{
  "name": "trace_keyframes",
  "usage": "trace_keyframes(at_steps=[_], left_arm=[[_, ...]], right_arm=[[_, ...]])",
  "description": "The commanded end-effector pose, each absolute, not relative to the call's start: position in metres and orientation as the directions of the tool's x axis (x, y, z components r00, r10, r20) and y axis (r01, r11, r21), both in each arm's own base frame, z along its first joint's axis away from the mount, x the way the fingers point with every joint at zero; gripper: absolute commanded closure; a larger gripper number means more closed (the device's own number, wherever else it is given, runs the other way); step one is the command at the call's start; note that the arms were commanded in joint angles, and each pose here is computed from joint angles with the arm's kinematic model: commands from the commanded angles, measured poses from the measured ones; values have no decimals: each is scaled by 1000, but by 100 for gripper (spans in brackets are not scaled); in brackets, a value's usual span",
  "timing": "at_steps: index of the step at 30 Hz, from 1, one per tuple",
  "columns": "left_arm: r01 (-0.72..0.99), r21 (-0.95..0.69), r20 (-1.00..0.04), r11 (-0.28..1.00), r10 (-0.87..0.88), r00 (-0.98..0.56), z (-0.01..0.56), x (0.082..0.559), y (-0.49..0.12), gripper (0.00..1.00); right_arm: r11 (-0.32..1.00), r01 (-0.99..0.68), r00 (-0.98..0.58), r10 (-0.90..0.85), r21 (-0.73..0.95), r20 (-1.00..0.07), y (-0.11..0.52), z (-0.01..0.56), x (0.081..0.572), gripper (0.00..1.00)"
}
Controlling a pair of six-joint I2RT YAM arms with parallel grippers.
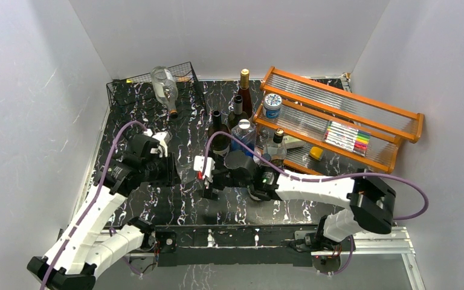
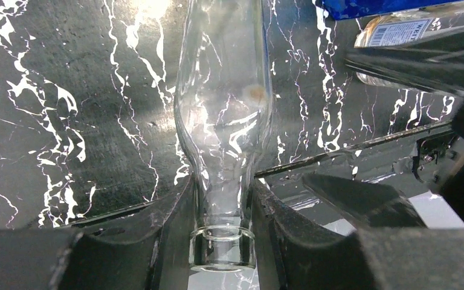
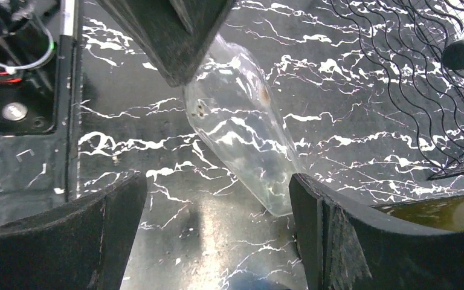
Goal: Take the wine bottle off the wine rack
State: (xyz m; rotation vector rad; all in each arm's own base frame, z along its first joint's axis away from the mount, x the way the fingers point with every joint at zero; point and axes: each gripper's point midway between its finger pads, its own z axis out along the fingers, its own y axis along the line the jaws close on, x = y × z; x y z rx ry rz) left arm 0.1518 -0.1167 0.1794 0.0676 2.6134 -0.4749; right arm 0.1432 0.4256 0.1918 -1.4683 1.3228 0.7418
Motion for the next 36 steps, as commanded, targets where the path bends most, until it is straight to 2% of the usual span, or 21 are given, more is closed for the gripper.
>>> trace_keyframes(at_steps=[1,9,13,15,18,20,24,28,32,36], left_arm=[[168,-328,-543,930,-40,-839,203,153,-115,100],[229,-400,-538,888,-25,-843,216,149,-132,100],[249,-433,-535,866,-25,-844,222,148,-139,100],[255,-435,-531,864,-17,-847,224,148,-141,100],[255,-417,-540,873,-12,-842,227,152,-139,99],[246,-404,-549,881,-18,-836,228,156,-136,91],[235,-408,-569,882,-44,-821,232,164,-138,67],[217,-393,-606,894,-75,-792,233,173,-134,44],[208,-380,-658,901,-105,-746,233,179,-128,40],[220,-408,-701,886,-150,-697,236,182,-130,41]], right_arm=[[166,-927,307,-179,-337,-935,453,227,159,2],[210,-932,265,-155,-294,-952,476,214,171,2],[178,-944,258,-119,-276,-959,484,211,164,2],[156,-953,244,-105,-258,-964,488,209,160,7],[123,-965,218,-103,-230,-970,492,208,154,24],[120,-972,192,-101,-204,-976,493,209,153,38],[123,-980,144,-90,-155,-986,491,206,149,56],[141,-984,97,-71,-106,-993,486,203,147,60],[167,-983,72,-57,-81,-996,481,203,148,62],[182,-981,61,-62,-71,-996,479,201,150,62]])
